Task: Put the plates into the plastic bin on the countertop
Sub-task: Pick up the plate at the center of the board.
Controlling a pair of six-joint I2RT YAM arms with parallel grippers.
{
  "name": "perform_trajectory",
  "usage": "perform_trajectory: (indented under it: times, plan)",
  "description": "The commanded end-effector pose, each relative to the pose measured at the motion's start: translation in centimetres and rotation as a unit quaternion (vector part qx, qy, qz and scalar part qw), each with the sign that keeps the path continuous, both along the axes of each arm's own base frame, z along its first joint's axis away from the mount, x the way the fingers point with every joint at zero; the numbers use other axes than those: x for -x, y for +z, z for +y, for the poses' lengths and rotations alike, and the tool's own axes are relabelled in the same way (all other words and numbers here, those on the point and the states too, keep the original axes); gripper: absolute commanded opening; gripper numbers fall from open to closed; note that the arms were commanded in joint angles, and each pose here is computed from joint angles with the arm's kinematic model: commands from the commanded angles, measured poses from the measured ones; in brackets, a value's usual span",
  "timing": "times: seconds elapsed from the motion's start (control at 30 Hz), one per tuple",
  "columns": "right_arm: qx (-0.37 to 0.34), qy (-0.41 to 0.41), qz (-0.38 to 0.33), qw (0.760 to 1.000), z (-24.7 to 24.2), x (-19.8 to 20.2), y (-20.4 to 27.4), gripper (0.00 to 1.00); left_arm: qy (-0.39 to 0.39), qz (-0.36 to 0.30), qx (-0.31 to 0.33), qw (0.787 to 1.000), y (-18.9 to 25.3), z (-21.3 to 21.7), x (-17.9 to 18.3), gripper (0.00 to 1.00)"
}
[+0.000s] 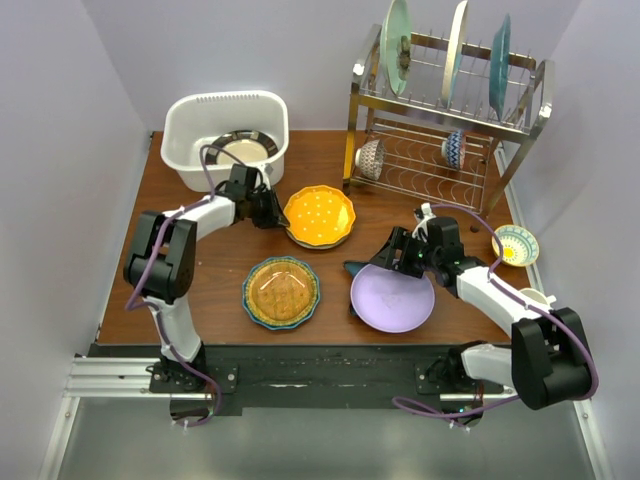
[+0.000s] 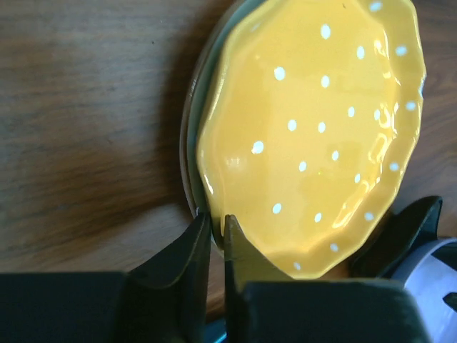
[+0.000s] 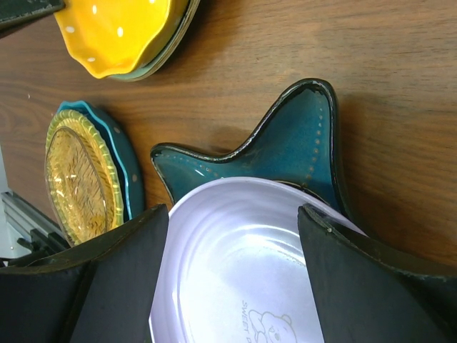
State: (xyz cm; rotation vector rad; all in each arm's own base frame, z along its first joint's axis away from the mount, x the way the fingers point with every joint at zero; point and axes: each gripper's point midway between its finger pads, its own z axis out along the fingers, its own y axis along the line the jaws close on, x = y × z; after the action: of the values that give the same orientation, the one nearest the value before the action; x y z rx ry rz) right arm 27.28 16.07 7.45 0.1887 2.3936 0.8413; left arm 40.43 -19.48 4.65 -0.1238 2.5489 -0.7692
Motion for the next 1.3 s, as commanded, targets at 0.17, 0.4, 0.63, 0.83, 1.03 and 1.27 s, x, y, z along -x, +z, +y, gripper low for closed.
perform_trajectory:
  times: [0.17, 0.4, 0.63, 0.83, 1.03, 1.27]
  plan:
    - [-0.006, -0.003, -0.023, 1.000, 0.3, -1.3, 1.1, 0.77, -0.010, -0.037, -0.001, 0.999, 2.4, -0.6, -1.1, 0.00]
    - [-0.009, 0.000, -0.025, 1.000, 0.5, -1.2, 1.4, 0.77, -0.010, -0.057, 0.010, 0.998, 4.5, -0.8, -1.2, 0.00]
    - [-0.012, 0.002, -0.030, 0.999, 0.6, -1.3, 1.8, 0.77, -0.011, -0.079, 0.029, 0.996, 6.6, -1.3, -1.5, 0.00]
    - [-0.021, 0.008, -0.045, 0.999, 1.1, -1.7, 2.5, 0.78, -0.010, -0.098, 0.034, 0.995, 8.3, -1.2, -1.3, 0.00]
    - [-0.024, 0.013, -0.052, 0.998, 1.4, -1.9, 3.0, 0.78, -0.010, -0.114, 0.035, 0.993, 9.6, -1.0, -1.2, 0.00]
    - [-0.024, 0.014, -0.056, 0.998, 1.5, -1.9, 3.4, 0.78, -0.018, -0.119, 0.046, 0.992, 10.6, -1.3, -0.7, 0.00]
